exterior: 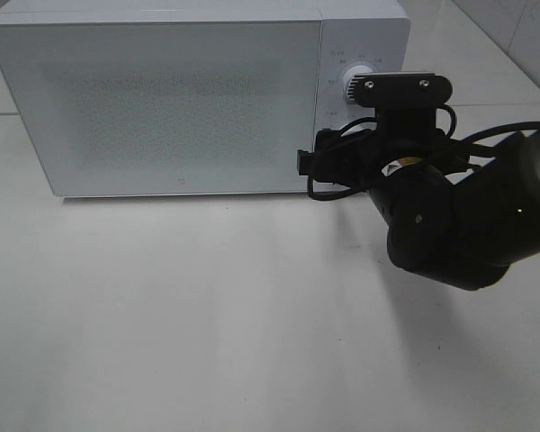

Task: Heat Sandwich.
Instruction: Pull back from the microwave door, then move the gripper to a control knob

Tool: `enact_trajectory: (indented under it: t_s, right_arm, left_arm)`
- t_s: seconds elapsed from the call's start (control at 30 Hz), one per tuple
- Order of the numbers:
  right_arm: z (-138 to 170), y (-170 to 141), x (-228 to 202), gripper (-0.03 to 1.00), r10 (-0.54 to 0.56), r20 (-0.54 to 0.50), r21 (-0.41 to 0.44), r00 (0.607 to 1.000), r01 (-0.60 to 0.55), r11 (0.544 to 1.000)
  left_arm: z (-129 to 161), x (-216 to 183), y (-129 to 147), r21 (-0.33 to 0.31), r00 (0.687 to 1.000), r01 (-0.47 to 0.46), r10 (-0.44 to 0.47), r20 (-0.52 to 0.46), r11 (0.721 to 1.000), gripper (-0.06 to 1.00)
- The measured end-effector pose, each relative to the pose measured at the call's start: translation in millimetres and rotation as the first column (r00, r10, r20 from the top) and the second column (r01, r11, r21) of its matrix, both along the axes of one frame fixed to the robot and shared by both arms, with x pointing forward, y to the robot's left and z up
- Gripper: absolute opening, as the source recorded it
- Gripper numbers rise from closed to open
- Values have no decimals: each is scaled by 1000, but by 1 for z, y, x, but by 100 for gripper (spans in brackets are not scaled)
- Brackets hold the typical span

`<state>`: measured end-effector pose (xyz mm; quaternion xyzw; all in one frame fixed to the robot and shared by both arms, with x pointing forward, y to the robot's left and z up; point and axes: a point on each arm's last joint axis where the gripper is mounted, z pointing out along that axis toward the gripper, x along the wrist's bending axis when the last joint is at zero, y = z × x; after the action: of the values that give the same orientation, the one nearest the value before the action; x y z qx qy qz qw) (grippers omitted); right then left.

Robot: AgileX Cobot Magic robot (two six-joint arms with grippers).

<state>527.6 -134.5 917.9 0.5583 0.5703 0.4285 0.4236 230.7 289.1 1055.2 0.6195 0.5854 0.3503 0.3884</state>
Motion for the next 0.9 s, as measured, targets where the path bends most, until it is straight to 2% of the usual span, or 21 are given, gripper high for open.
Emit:
enact_trajectory:
  t_s: [0.23,0.73,0.9]
  right_arm:
    - [-13,10,18,77,-11,-1,-4,1000,11,1000]
    - [-27,6,38,76,-53,-6,28,999,53,998]
    - [-27,7,39,72,-47,-8,30,999,47,998]
  left_arm:
    - [0,0,0,0,1000,0,0,0,1000,97]
    - [0,0,0,0,1000,0,0,0,1000,97]
    - [0,0,0,0,1000,0,0,0,1000,97]
